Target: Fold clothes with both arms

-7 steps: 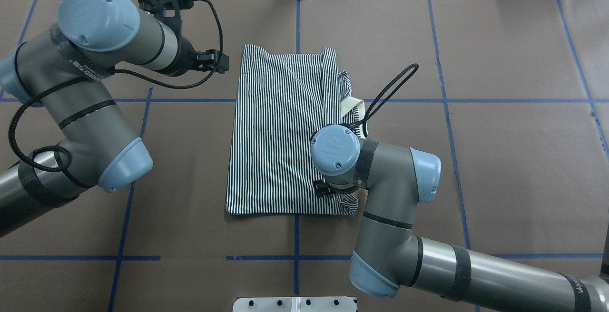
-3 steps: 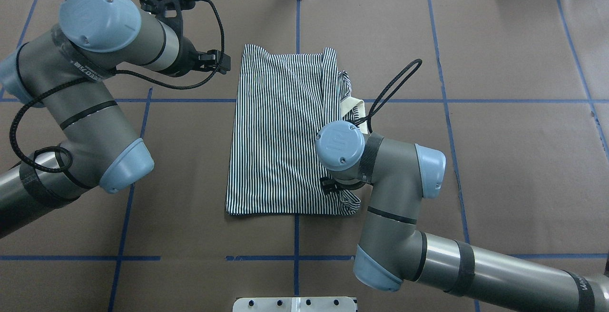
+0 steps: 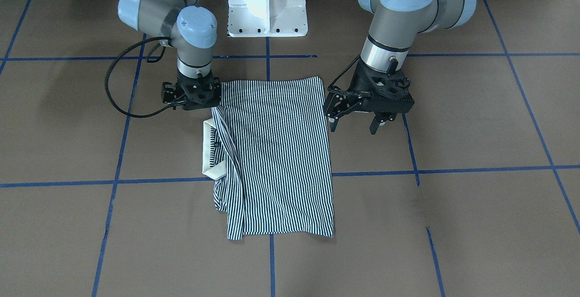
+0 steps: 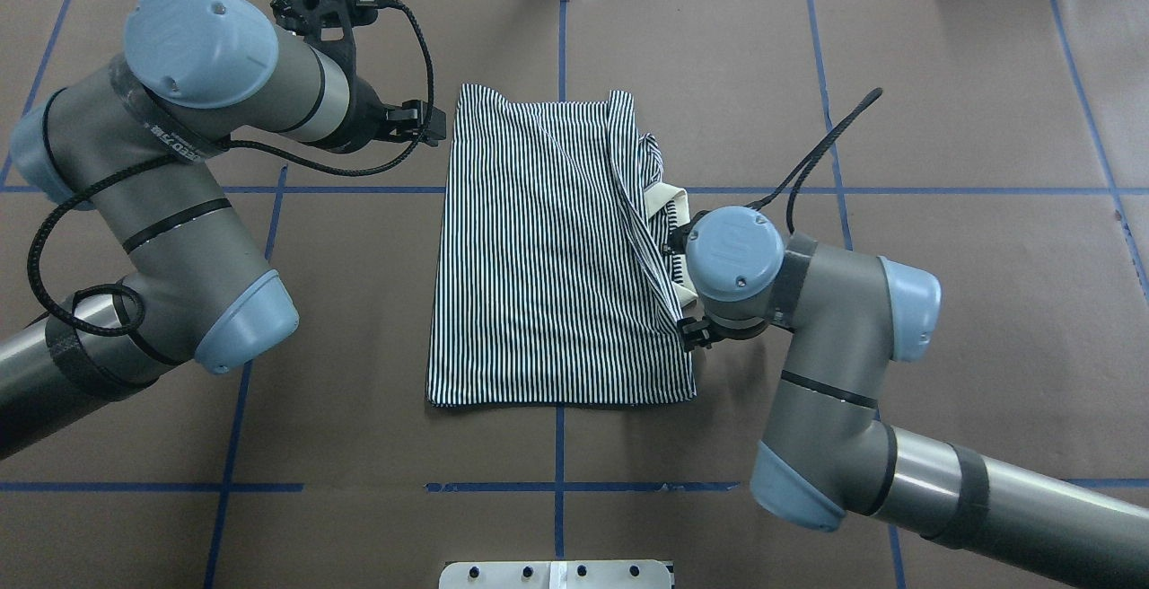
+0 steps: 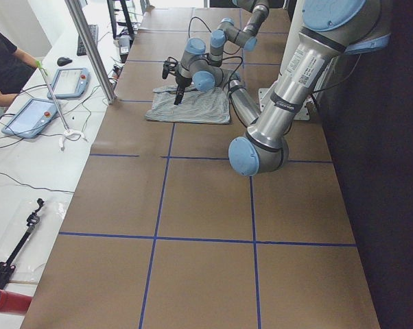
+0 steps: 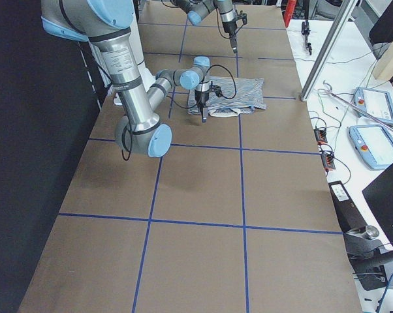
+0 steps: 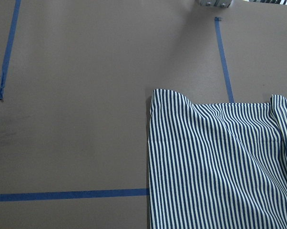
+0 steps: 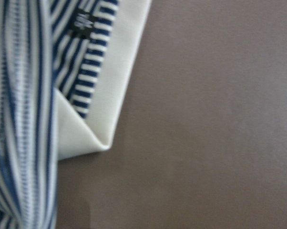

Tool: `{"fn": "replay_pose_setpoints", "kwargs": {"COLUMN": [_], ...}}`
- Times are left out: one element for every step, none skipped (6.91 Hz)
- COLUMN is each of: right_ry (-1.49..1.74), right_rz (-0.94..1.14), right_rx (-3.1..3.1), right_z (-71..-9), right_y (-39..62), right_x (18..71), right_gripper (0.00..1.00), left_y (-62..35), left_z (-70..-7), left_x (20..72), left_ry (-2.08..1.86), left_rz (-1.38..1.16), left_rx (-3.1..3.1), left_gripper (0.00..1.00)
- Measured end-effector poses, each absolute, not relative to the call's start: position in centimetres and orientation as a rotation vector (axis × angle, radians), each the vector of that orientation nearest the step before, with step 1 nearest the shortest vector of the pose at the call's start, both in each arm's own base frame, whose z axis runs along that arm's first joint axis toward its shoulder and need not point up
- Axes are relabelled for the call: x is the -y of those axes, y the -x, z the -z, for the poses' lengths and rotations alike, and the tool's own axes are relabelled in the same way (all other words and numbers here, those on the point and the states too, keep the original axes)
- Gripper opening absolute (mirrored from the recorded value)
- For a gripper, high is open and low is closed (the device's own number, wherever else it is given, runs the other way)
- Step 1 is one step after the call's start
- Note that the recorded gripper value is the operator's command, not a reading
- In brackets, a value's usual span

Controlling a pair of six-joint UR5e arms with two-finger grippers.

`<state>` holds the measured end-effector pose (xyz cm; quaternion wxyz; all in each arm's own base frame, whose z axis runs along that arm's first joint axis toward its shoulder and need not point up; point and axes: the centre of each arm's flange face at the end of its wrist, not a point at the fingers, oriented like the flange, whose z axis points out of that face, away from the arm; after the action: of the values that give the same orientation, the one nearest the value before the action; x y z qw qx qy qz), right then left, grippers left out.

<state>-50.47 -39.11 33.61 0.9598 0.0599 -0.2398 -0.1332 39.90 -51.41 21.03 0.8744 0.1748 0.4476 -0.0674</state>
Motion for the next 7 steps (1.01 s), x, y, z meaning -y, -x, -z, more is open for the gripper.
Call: {"fn": "replay_pose_setpoints", "kwargs": {"right_ry": [-0.139,-0.162,-0.183,-0.197,-0.208,-0.215,-0.213], "right_rz": [0.276,0.274,0.261,0.246,0.234,0.227,0.226], "right_rx": [0.494,0.511,0.529,0.539,0.550,0.560,0.561], "right_z": [-33.7,-32.4,-29.9,-27.1,-24.9,-23.9,-23.6], "right_y": [48.4,47.9,49.1,51.9,55.2,57.3,58.2], "right_x": [39.6,40.6,42.6,45.2,47.8,49.3,49.9], "right_gripper": [1.00,1.00,1.00,1.00,1.00,1.00,1.00], "left_y": [-40.0,-39.9,-39.9,-39.9,-39.9,-39.9,-39.9], "left_z": [-21.0,-20.9,-20.8,-20.7,-20.7,-20.9,-20.9], "left_x": [51.4,51.3,51.3,51.2,51.2,51.2,51.2], "left_ry": [-0.363,-0.364,-0.365,-0.365,-0.364,-0.360,-0.358], "left_rz": [0.144,0.143,0.141,0.137,0.132,0.129,0.127], "left_rx": [-0.937,-0.939,-0.939,-0.940,-0.941,-0.941,-0.941], "left_gripper": [1.00,1.00,1.00,1.00,1.00,1.00,1.00]}}
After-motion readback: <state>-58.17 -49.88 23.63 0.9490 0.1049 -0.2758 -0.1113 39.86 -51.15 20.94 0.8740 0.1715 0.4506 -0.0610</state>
